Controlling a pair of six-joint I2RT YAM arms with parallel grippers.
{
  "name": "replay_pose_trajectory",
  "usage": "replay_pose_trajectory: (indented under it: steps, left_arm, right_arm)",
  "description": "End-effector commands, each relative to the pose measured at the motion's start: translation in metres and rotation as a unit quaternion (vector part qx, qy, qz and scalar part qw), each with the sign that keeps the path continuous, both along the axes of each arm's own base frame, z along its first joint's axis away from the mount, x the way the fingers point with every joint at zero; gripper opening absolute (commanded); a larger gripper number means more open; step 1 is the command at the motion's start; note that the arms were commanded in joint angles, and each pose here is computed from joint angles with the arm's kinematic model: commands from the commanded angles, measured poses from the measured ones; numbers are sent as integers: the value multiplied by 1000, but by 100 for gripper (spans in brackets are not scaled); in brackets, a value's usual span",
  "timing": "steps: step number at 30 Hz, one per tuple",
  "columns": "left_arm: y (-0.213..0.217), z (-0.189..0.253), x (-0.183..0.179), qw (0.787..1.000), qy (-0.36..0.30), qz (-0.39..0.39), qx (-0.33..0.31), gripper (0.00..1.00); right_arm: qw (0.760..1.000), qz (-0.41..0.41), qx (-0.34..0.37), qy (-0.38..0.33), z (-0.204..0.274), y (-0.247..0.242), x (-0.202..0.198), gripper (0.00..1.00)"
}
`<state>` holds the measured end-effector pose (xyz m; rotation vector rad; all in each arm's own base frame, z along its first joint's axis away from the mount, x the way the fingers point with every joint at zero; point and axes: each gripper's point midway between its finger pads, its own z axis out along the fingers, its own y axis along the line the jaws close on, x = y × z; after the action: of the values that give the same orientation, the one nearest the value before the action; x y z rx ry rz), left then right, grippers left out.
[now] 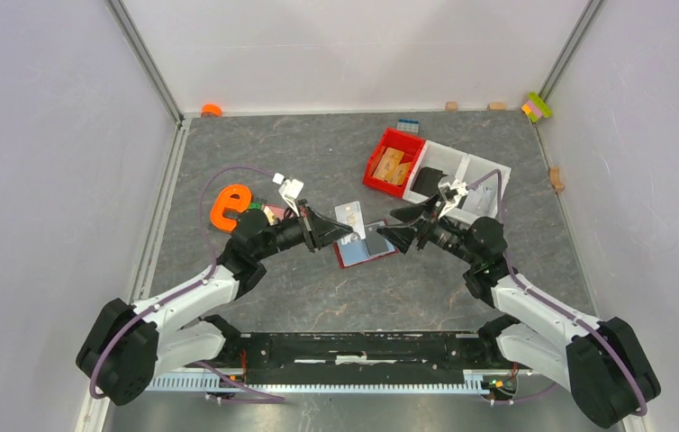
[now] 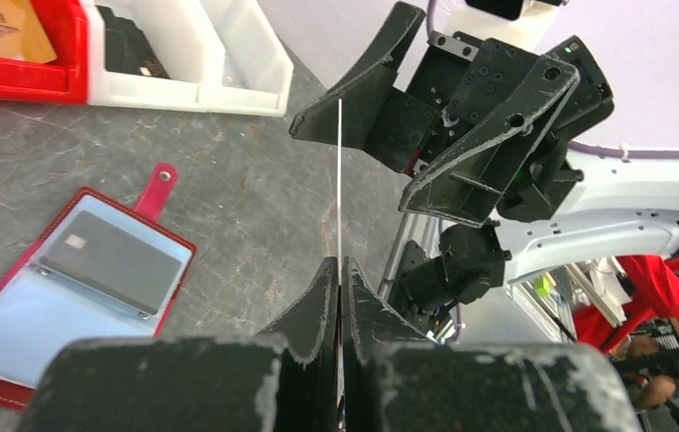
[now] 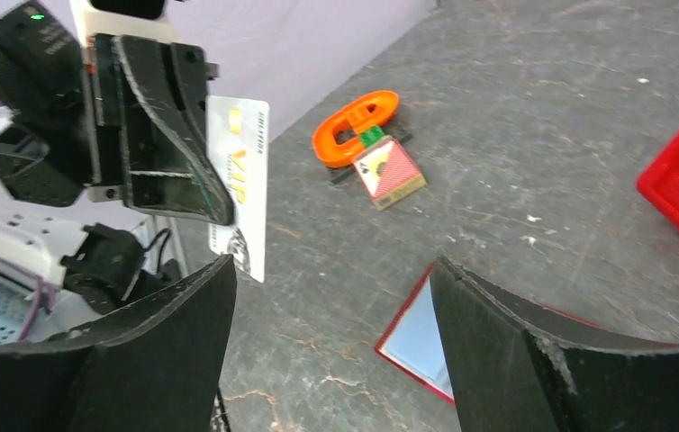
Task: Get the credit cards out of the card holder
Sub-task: Place the credit card in the storage box.
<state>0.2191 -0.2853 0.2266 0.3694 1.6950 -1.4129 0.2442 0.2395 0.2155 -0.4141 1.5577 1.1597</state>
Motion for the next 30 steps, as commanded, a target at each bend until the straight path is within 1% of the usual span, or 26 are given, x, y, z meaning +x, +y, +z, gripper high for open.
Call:
replay_pose_trajectory:
  steps: [1, 2, 8, 11, 18, 21, 23, 26, 28, 29, 30]
  left_arm:
    - [-10, 25, -11, 998, -57, -33, -18, 4]
    - [-13, 26, -14, 997, -60, -42, -18, 4]
    - [-25, 31, -28, 993, -70, -88, -29, 4]
    - [-25, 33, -30, 992, -76, -91, -31, 4]
    - [-27, 35, -34, 991, -81, -100, -34, 4]
    - [-27, 37, -36, 990, -82, -105, -41, 5]
    - [-27, 37, -36, 990, -82, -105, -41, 5]
    - [-27, 37, -36, 990, -81, -105, -41, 6]
    - [-27, 37, -35, 990, -81, -104, -41, 10]
    - [-27, 36, -35, 991, -80, -103, -40, 14]
    - [-27, 36, -34, 991, -79, -99, -39, 21]
  right_arm:
    - [995, 58, 54, -66, 36, 9, -25, 76]
    - [993, 69, 59, -69, 39, 11, -28, 71]
    - [987, 119, 70, -76, 44, 23, -43, 54]
    - [985, 134, 69, -81, 46, 28, -49, 50]
    - [986, 142, 53, -73, 39, 37, -48, 40]
    - [984, 155, 52, -71, 39, 41, -51, 32]
    - [982, 164, 54, -74, 41, 43, -55, 30]
    - [979, 175, 60, -82, 46, 46, -61, 19]
    - [979, 176, 60, -83, 47, 46, -62, 8]
    - [980, 173, 58, -82, 47, 46, -61, 5]
    - [981, 168, 55, -79, 45, 46, -59, 2]
